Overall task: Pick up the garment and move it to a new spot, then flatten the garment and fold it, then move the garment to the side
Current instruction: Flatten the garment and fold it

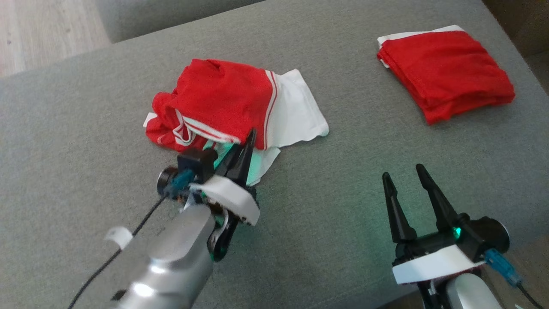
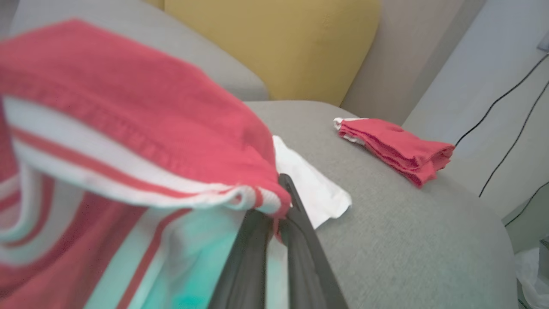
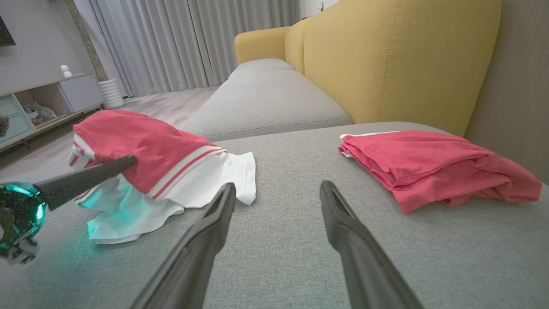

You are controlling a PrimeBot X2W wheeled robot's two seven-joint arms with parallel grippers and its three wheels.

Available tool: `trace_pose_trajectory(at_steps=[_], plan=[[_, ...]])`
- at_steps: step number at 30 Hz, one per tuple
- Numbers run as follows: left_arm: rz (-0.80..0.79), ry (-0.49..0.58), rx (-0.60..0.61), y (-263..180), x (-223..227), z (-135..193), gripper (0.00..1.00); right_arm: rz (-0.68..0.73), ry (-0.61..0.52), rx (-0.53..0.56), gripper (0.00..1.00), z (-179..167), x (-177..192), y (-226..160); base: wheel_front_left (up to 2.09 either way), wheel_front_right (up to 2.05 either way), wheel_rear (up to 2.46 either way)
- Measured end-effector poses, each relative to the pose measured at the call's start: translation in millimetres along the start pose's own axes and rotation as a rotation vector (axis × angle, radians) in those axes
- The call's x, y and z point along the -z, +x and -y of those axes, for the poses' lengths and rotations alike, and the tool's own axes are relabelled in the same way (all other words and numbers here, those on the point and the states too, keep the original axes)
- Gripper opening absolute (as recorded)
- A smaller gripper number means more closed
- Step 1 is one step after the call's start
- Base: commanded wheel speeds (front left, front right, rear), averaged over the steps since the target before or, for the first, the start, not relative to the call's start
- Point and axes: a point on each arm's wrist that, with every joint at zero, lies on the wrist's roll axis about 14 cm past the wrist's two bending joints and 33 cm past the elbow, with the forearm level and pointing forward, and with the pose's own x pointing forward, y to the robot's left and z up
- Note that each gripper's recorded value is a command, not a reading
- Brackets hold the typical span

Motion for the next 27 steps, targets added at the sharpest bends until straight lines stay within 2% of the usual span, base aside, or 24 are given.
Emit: trace_pose_trajectory(at_steps=[2, 4, 10, 11, 12, 13, 14, 15, 18, 22, 24, 27], plan=[[0.038, 0.045, 0.043, 6.7, -17.9, 10.1, 0.00, 0.009, 0.001, 0.000, 1.00, -0.7, -2.7, -2.1, 0.00, 0.00, 0.00], [0.082, 0.140, 0.094, 15.2, -41.3, 21.6, 0.00, 0.018, 0.001, 0.000, 1.00, -0.9, -5.3, -4.4, 0.00, 0.00, 0.00], [0.307, 0.420, 0.230, 38.9, -161.5, 64.5, 0.00, 0.038, 0.011, -0.004, 1.00, -5.4, -10.3, -12.6, 0.00, 0.00, 0.00], [0.307, 0.420, 0.230, 38.9, -161.5, 64.5, 0.00, 0.038, 0.011, -0.004, 1.00, -5.4, -10.3, -12.6, 0.00, 0.00, 0.00], [0.396, 0.491, 0.262, 39.0, -207.8, 83.8, 0.00, 0.046, 0.012, -0.005, 1.00, -6.3, -12.3, -15.9, 0.00, 0.00, 0.00], [0.438, 0.503, 0.273, 37.4, -229.3, 93.5, 0.00, 0.049, 0.014, -0.007, 1.00, -7.6, -12.9, -17.7, 0.00, 0.00, 0.00], [0.471, 0.493, 0.284, 35.0, -248.9, 103.2, 0.00, 0.053, 0.016, -0.008, 1.00, -8.5, -13.7, -19.8, 0.00, 0.00, 0.00], [0.471, 0.493, 0.284, 35.0, -248.9, 103.2, 0.00, 0.053, 0.016, -0.008, 1.00, -8.5, -13.7, -19.8, 0.00, 0.00, 0.00], [0.569, 0.465, 0.329, 22.8, -301.9, 132.6, 0.00, 0.069, 0.018, -0.006, 1.00, -8.7, -17.5, -23.9, 0.00, 0.00, 0.00], [0.690, 0.385, 0.387, -3.3, -363.7, 158.8, 0.00, 0.070, 0.022, -0.012, 1.00, -10.4, -17.4, -23.4, 0.00, 0.00, 0.00], [0.716, 0.304, 0.397, -14.4, -378.9, 155.0, 0.00, 0.063, 0.026, -0.015, 1.00, -11.7, -15.0, -23.2, 0.00, 0.00, 0.00], [0.672, 0.223, 0.376, -22.7, -367.6, 127.4, 0.00, 0.066, 0.026, -0.020, 1.00, -11.7, -16.0, -19.4, 0.00, 0.00, 0.00]])
